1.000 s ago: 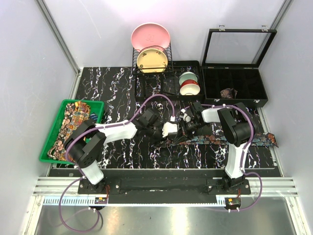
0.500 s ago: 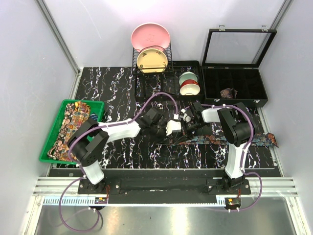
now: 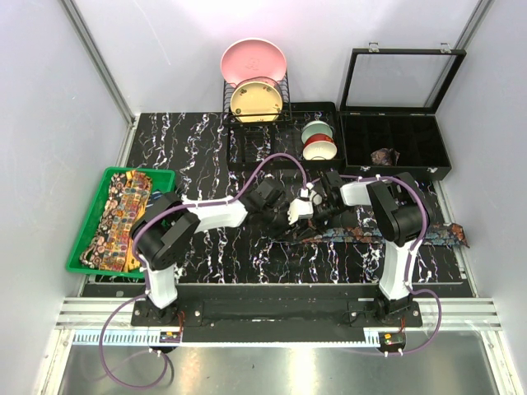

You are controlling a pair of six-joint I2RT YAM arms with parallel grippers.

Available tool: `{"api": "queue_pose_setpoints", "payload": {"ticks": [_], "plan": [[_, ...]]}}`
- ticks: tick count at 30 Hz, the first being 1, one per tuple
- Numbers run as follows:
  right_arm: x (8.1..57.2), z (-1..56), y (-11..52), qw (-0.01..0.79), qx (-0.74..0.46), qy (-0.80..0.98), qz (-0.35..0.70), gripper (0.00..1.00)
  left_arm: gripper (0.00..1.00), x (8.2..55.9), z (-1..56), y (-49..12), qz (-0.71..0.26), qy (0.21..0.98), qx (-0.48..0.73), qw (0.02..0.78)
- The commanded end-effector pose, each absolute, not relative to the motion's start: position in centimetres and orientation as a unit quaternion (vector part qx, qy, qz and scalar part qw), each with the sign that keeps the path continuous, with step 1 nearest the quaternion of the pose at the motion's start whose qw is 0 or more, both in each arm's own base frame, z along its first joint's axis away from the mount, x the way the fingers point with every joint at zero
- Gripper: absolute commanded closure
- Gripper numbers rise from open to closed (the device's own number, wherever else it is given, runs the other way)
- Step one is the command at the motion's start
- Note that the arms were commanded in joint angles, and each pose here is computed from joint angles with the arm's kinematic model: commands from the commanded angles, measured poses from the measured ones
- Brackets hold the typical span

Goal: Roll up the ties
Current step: Roll the tie at the center of the board.

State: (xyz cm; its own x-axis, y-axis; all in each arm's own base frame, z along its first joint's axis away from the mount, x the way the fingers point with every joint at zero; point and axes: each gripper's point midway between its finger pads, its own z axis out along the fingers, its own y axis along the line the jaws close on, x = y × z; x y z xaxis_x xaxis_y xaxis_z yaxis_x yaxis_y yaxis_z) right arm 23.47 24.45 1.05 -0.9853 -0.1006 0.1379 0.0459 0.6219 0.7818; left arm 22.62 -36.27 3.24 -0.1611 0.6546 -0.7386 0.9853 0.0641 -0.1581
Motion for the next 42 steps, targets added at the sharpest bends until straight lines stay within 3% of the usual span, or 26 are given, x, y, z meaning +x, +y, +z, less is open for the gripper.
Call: {"api": "queue_pose_setpoints", "payload": {"ticks": [1,8,15,28,38,42], "plan": [[24.4,-1.7,23.6,0.052,0.024,-0.917,-0.394,1.0,0.62,23.1,0.9,-36.9,-0.32,0.682,0.609,0.248],[24.9,1.1,24.4,0.022,0.033,-0.901,-0.432,1.0,0.67,22.0,-2.4,-34.5,-0.271,0.699,0.634,0.187],[25.7,4.2,23.3,0.003,0.032,-0.895,-0.444,0.75,0.7,21.8,-4.7,-31.7,-0.211,0.717,0.649,0.143],[25.7,5.9,22.2,-0.018,0.051,-0.884,-0.464,0.65,0.71,21.7,-4.5,-32.0,-0.217,0.719,0.65,0.119],[26.4,2.6,22.7,-0.01,0.03,-0.885,-0.465,0.69,0.69,21.5,-4.2,-32.0,-0.223,0.715,0.653,0.116],[26.3,2.4,22.7,-0.009,0.03,-0.886,-0.462,0.98,0.68,21.7,-3.9,-32.1,-0.224,0.716,0.65,0.118]]}}
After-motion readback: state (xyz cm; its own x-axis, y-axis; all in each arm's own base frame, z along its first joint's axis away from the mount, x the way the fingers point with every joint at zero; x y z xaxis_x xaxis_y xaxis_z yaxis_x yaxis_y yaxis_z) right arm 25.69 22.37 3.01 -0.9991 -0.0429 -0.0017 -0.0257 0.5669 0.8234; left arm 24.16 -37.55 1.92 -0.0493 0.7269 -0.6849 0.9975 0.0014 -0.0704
